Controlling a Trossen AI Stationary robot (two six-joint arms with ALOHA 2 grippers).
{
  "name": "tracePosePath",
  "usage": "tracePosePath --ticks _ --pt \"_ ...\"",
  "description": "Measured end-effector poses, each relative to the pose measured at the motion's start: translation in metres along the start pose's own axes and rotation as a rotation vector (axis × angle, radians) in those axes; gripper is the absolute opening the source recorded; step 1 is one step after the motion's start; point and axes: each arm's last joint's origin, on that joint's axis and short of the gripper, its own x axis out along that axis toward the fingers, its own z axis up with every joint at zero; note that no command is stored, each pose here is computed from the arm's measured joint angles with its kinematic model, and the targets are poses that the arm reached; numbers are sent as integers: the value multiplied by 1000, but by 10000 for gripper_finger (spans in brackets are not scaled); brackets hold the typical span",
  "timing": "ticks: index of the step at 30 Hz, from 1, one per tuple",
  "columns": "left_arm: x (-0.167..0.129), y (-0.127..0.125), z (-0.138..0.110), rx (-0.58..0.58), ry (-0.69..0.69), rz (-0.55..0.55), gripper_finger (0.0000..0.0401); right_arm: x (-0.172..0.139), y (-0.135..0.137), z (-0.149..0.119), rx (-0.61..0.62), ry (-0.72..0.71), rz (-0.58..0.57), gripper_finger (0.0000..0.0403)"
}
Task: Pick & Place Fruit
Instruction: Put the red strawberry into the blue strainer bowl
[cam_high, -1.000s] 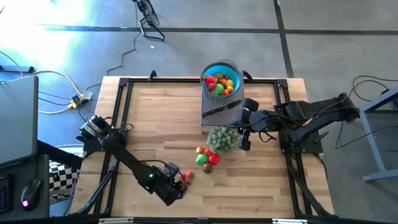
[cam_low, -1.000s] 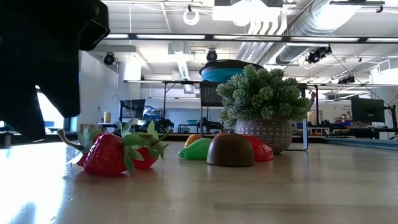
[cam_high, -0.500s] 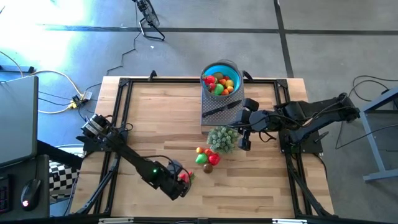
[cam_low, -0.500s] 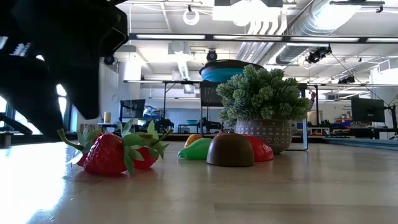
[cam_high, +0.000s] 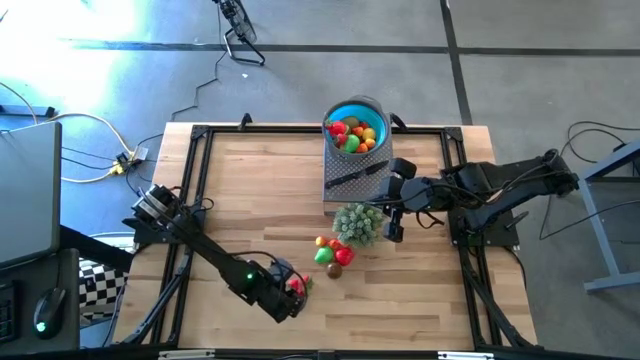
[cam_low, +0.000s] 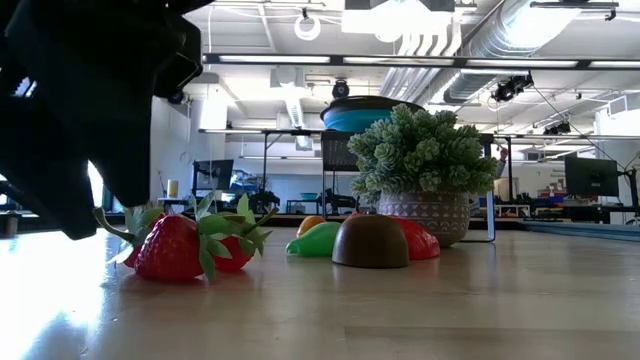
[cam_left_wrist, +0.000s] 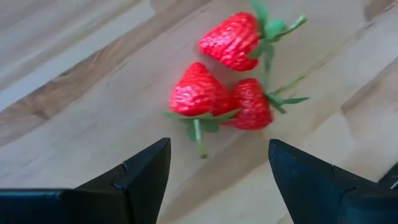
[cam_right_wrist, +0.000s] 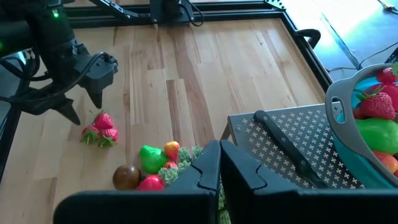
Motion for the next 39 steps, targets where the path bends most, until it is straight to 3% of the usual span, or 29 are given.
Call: tracePosePath --ticks 13,26,39 --pt "5 1 -1 0 6 14 257 0 0 0 0 0 0 4" --pt "5 1 0 -26 -32 17 113 0 0 0 0 0 0 4" --pt "5 1 0 -27 -36 16 8 0 0 0 0 0 0 4"
